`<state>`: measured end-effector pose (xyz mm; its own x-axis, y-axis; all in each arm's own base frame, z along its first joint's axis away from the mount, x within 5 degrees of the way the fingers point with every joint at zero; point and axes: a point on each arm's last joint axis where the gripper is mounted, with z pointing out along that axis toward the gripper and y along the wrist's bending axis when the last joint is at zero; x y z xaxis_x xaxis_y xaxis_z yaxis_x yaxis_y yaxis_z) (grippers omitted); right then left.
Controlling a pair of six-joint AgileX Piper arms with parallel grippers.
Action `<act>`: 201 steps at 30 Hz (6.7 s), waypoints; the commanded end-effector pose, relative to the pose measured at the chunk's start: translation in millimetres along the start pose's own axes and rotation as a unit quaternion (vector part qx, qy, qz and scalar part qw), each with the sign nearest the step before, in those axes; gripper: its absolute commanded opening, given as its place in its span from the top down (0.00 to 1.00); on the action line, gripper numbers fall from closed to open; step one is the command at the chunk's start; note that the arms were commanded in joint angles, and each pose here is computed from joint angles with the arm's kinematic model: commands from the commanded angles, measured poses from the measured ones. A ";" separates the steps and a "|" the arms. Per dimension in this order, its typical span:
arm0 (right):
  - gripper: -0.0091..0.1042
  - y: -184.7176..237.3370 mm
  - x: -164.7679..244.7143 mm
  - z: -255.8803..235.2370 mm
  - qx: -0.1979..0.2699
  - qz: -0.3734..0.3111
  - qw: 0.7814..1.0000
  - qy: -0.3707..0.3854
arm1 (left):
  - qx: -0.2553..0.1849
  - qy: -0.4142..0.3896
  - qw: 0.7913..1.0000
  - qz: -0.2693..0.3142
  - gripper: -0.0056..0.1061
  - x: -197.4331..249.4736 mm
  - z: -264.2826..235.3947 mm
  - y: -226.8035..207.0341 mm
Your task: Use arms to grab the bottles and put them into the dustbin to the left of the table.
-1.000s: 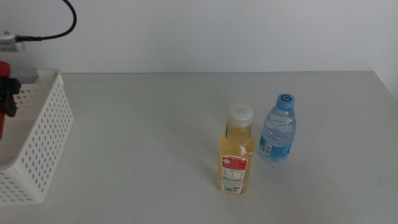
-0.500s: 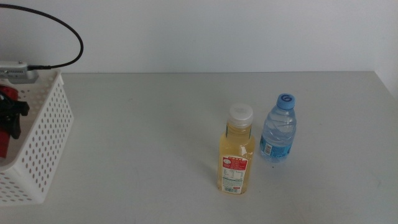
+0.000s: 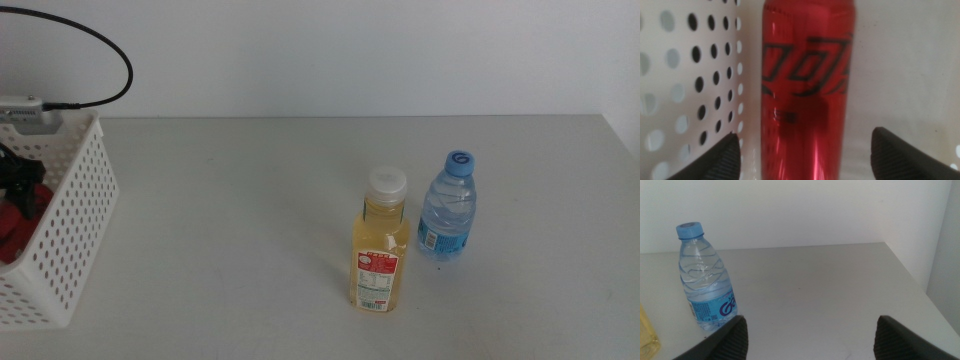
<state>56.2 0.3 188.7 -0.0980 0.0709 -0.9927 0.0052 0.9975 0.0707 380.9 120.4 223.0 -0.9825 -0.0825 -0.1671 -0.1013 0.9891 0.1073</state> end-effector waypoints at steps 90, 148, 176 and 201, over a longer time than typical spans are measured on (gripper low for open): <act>0.35 0.2 -11.9 -2.8 0.001 -0.006 0.998 -0.057 | 0.358 -0.603 0.664 0.260 0.11 280.1 -95.6 -201.9; 0.35 0.2 -11.9 -2.8 0.001 -0.006 0.998 -0.057 | 0.520 -0.482 0.606 0.359 0.11 120.4 -0.5 -306.4; 0.35 0.2 -11.9 -2.8 0.001 -0.006 0.998 -0.057 | 0.523 -0.486 0.605 0.353 0.11 118.1 1.4 -343.3; 0.35 0.2 -11.9 -2.8 0.001 -0.006 0.998 -0.057 | 0.427 -0.499 0.673 0.340 0.91 108.0 -68.1 -318.1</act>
<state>56.2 0.3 188.7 -0.0973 0.0709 -0.9927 0.0052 0.9975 0.0707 299.4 -212.5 178.6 -0.2065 0.2939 -0.9333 0.8725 0.4869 -0.0397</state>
